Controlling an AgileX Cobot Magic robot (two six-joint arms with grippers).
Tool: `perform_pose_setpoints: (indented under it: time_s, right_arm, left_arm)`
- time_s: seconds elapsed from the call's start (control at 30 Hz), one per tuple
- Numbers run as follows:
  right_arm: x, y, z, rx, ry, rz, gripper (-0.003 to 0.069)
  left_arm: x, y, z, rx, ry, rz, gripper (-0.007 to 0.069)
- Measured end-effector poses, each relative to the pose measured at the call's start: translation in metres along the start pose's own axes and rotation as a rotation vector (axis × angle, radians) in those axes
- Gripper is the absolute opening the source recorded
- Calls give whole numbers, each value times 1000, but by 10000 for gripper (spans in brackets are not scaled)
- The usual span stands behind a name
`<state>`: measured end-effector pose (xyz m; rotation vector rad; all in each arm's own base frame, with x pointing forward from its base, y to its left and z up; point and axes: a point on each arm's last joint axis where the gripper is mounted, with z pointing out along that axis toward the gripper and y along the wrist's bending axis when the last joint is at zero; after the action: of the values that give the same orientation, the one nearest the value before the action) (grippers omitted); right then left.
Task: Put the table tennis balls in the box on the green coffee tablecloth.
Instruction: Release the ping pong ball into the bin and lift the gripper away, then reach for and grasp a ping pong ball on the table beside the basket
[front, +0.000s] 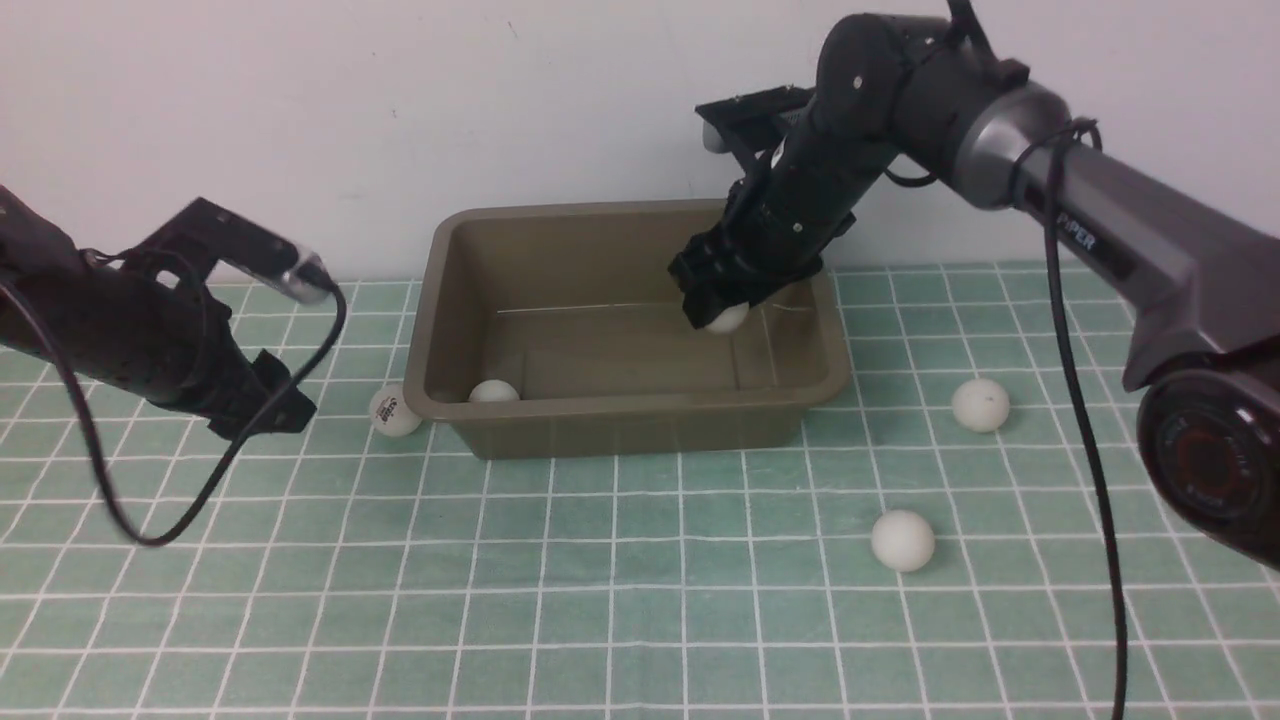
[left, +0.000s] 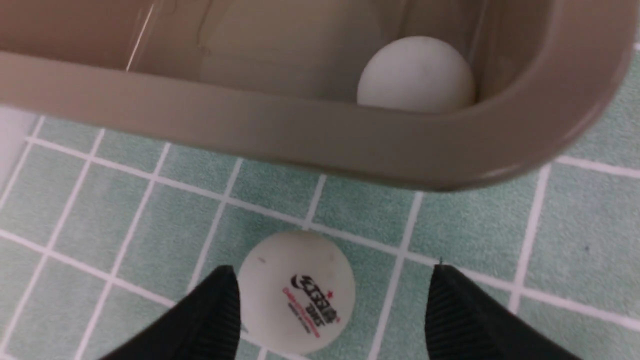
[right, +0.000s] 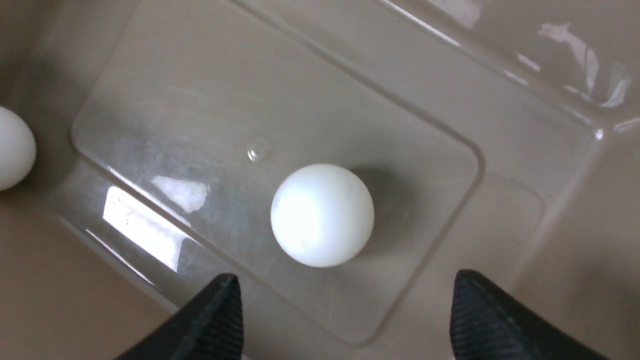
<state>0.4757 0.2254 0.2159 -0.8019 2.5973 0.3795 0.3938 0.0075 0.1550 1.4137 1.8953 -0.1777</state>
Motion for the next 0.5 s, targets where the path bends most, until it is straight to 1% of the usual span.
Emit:
perform_pose_setpoints:
  time_s: [0.33, 0.5]
  right_arm:
    - [-19, 7, -45, 13, -109, -30, 501]
    - [-21, 10, -56, 15, -124, -34, 501]
  left_arm:
    - [10, 7, 21, -26, -49, -61, 447]
    - [13, 9, 27, -51, -76, -94, 447]
